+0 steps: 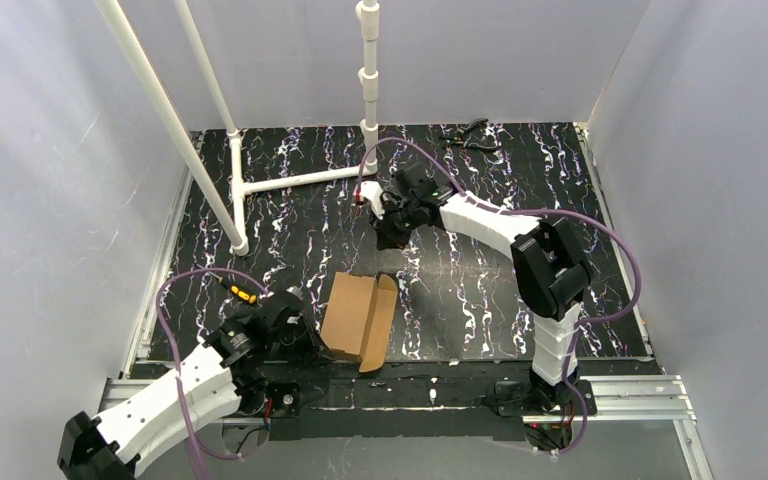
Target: Fold the paper box
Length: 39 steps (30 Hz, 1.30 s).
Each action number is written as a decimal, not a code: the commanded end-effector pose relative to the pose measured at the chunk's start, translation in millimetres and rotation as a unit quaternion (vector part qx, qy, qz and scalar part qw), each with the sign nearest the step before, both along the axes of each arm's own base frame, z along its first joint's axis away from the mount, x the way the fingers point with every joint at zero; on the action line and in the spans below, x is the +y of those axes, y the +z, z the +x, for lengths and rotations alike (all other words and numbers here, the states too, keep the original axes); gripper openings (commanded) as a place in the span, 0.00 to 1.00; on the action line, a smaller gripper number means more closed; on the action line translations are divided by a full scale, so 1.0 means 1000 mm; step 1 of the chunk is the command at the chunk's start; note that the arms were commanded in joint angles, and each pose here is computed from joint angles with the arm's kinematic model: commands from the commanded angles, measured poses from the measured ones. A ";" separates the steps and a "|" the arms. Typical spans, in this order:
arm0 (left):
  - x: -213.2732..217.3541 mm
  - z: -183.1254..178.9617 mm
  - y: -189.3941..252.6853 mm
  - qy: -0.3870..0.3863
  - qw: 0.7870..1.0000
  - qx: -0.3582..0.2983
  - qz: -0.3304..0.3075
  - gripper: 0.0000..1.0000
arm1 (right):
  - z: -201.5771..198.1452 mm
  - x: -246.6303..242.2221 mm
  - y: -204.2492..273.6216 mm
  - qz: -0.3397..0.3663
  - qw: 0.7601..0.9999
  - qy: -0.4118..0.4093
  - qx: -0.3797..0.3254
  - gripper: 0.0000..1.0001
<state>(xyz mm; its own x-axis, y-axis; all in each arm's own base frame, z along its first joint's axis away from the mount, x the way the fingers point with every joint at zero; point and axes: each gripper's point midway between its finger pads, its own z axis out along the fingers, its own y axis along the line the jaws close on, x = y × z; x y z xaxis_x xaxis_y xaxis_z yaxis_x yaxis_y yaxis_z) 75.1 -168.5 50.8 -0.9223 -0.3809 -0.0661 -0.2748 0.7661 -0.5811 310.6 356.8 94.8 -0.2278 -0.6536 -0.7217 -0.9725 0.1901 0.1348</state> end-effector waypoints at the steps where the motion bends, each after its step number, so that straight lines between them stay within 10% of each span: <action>1: -0.010 0.021 -0.003 0.017 1.000 -0.016 0.007 0.00 | -0.001 0.014 -0.018 -0.009 1.000 -0.013 -0.003 0.06; 24: -0.037 0.140 -0.019 -0.065 0.991 0.001 0.116 0.00 | -0.060 -0.048 -0.036 -0.028 0.996 -0.073 -0.033 0.02; 34: 0.008 0.159 0.010 -0.069 0.970 -0.062 0.226 0.00 | -0.028 -0.103 0.007 0.000 0.988 -0.123 -0.088 0.21; 39: 0.023 0.144 0.045 -0.055 0.968 -0.135 0.207 0.16 | -0.022 -0.125 0.026 -0.003 0.990 -0.102 -0.102 0.32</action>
<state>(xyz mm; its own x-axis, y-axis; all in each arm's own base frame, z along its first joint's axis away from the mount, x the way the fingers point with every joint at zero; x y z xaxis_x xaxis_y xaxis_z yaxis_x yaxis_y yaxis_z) 229.3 -168.1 68.0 -0.9297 -0.1791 -0.3218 -0.0935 0.9599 -0.2643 284.8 238.2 98.1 -0.2800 -0.6153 -0.7369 -0.8919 0.4507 -0.0374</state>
